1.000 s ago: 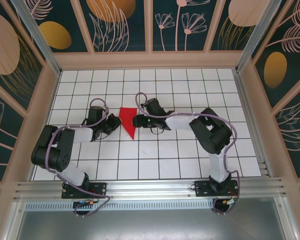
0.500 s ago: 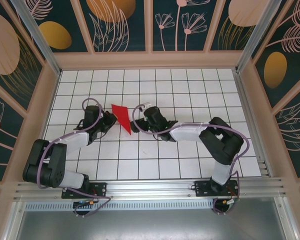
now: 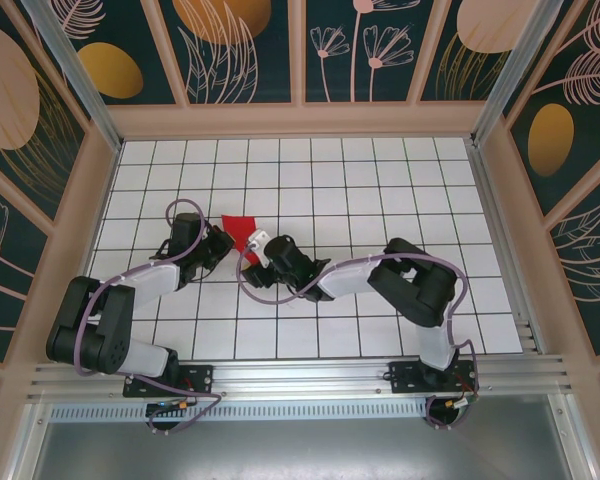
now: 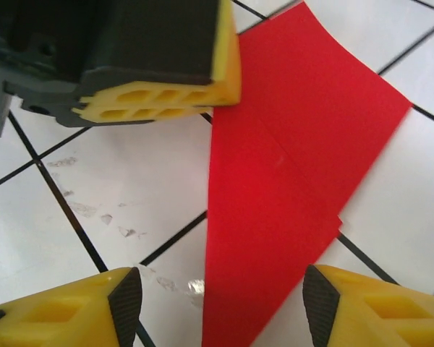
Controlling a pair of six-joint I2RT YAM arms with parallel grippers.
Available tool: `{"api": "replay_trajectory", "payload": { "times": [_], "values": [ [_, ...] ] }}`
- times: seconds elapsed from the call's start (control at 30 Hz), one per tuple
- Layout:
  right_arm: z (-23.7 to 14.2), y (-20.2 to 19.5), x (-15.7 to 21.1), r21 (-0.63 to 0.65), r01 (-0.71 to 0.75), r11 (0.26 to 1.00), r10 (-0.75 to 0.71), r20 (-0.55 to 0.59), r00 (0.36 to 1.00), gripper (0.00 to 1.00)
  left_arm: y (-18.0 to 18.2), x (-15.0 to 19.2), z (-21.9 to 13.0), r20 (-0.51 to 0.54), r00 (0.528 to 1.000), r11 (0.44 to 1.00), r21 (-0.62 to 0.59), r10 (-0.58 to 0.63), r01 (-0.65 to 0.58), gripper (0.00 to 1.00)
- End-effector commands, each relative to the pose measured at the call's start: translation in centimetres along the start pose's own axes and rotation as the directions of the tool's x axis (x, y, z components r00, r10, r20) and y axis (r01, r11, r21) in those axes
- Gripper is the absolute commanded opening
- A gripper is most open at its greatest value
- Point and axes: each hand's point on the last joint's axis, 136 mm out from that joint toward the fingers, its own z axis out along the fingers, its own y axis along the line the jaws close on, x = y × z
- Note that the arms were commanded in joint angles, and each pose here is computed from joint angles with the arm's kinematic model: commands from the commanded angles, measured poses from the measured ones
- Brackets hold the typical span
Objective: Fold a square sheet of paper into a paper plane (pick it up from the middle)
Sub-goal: Fold the wing for the fifth time at the center of the table.
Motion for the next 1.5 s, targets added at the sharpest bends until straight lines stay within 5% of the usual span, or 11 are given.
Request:
{"api": "replay_trajectory", "payload": {
  "times": [0.0,0.6,0.97,1.47],
  "values": [
    [0.2,1.2,-2.6,-0.036,0.102,0.994,-0.096,0.138,0.986,0.61,-0.6,-0.1,0.1,-0.004,1.000,1.000,-0.002,-0.003,0.003,0.00],
    [3.8,0.4,-1.7,0.030,0.156,0.987,-0.159,0.120,0.980,0.38,-0.8,0.2,0.1,-0.023,1.000,1.000,0.009,-0.012,0.012,0.00],
    [3.6,-0.5,-2.8,0.070,0.127,0.989,-0.136,0.149,0.979,0.41,-0.2,0.3,0.3,-0.022,1.000,1.000,-0.004,-0.019,0.019,0.00],
    [4.3,-1.0,-3.0,0.088,0.134,0.987,-0.146,0.151,0.978,0.26,-0.2,0.5,0.7,-0.034,0.999,1.000,-0.003,-0.025,0.024,0.01]
  ]
}}
